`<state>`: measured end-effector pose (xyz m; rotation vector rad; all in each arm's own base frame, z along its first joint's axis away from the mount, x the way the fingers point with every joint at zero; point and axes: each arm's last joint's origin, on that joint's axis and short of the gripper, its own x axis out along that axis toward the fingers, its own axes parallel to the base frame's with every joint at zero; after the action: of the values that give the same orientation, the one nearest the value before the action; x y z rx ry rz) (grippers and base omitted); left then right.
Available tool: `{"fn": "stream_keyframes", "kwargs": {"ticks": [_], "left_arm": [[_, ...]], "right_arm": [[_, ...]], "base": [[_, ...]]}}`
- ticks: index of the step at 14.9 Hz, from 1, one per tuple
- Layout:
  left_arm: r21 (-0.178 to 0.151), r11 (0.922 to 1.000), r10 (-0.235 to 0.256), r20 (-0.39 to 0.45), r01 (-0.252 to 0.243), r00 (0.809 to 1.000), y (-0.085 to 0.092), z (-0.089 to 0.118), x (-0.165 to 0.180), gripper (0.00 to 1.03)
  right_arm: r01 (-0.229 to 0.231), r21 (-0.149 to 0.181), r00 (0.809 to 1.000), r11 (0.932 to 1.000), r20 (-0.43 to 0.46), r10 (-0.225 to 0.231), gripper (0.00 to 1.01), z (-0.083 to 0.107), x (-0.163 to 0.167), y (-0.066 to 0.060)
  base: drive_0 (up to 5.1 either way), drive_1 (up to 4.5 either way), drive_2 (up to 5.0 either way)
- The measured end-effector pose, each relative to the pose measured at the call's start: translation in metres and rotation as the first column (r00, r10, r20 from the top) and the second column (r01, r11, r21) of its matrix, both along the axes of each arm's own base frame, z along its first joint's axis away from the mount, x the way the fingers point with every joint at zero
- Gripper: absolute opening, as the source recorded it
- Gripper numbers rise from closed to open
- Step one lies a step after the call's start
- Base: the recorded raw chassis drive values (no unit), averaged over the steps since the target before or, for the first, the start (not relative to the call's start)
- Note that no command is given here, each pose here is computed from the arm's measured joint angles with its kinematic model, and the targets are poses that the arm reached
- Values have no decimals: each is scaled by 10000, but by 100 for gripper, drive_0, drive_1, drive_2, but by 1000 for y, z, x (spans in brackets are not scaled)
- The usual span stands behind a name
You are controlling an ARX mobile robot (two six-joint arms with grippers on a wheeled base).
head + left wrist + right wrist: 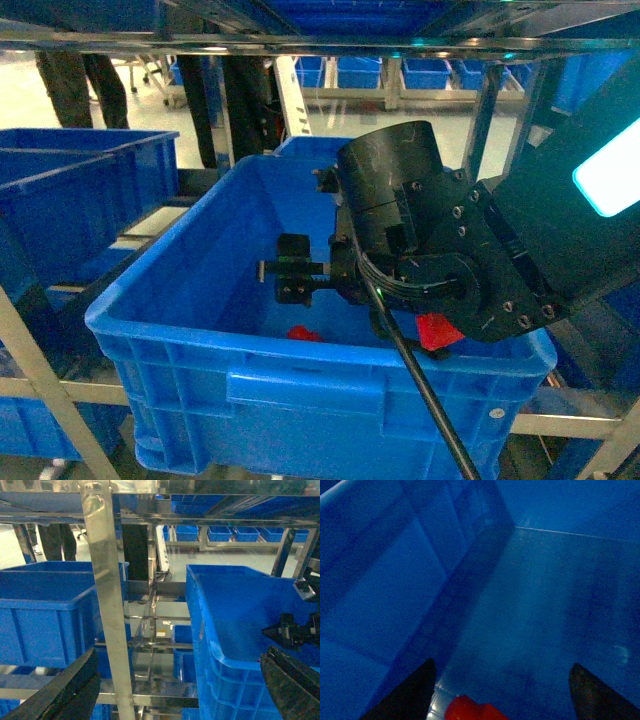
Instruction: Pick red block from blue box to shelf
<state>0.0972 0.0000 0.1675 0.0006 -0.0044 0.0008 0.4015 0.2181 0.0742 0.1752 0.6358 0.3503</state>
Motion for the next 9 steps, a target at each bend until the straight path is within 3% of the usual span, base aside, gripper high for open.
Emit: {"fn": "stream_keyframes", "kwargs": {"ticks": [2, 5, 9], "left_arm": [[0, 10000, 0, 0, 0, 10000, 0, 0, 0, 98], [0, 10000, 0, -4, 0, 10000, 0, 0, 0, 98], [0, 10000, 0, 4, 0, 10000, 0, 0, 0, 98]], "right_arm": [[-34, -29, 10000, 10000, 75, 34, 99, 3, -1, 1], [38, -47, 9994, 10000, 346, -36, 98, 13, 1, -6], [360, 123, 9978, 9993, 553, -366, 98, 26, 4, -28]], "base": [[0, 0, 0], [0, 0, 0], [0, 0, 0]]}}
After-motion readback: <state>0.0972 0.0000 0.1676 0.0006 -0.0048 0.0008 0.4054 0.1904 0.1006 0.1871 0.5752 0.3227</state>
